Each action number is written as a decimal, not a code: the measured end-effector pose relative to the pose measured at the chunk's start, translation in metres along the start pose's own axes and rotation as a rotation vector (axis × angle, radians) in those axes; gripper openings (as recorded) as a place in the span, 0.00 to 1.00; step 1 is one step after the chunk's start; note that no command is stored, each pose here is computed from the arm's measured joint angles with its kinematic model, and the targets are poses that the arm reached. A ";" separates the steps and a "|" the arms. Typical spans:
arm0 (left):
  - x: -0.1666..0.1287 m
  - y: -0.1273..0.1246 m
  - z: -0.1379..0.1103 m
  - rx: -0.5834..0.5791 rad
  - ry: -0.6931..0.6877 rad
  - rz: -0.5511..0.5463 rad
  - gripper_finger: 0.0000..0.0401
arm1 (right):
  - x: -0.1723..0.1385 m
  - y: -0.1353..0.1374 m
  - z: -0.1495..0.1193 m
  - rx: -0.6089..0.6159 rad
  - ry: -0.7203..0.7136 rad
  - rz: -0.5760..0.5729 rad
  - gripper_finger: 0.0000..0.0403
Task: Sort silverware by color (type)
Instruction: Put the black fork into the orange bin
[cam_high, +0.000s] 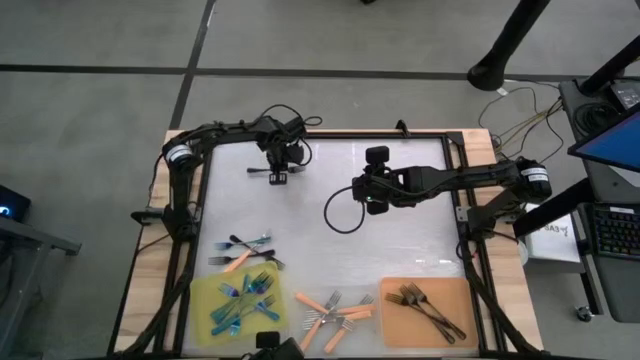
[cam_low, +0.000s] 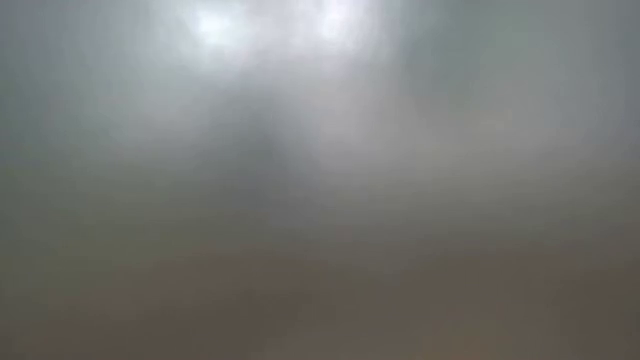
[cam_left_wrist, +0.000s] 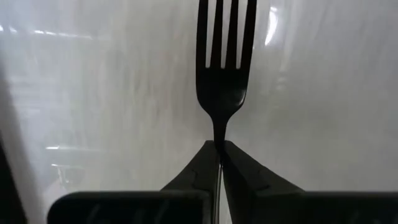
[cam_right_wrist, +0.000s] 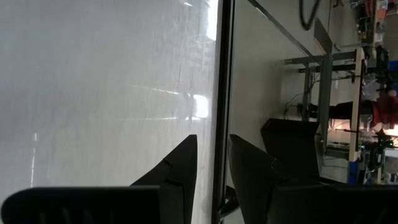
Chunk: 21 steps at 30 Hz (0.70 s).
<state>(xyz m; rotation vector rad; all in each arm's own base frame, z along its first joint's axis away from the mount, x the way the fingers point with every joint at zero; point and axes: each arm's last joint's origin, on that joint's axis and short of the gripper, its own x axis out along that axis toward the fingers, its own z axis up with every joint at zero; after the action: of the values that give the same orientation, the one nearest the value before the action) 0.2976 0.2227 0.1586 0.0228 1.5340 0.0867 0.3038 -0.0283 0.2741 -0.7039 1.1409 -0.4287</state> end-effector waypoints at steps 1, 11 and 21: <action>-0.003 0.000 0.000 -0.008 -0.012 0.002 0.00 | 0.000 0.000 0.000 0.000 0.000 0.000 0.20; -0.032 -0.006 -0.003 -0.166 -0.172 -0.076 0.00 | 0.000 0.000 0.000 0.000 0.000 0.000 0.20; -0.056 -0.042 -0.017 -0.264 -0.462 -0.121 0.00 | 0.000 0.000 0.000 0.000 0.000 0.000 0.20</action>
<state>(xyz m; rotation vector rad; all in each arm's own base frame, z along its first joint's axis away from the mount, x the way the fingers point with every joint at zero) 0.2808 0.1765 0.2109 -0.2444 1.0511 0.1741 0.3037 -0.0283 0.2740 -0.7040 1.1412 -0.4286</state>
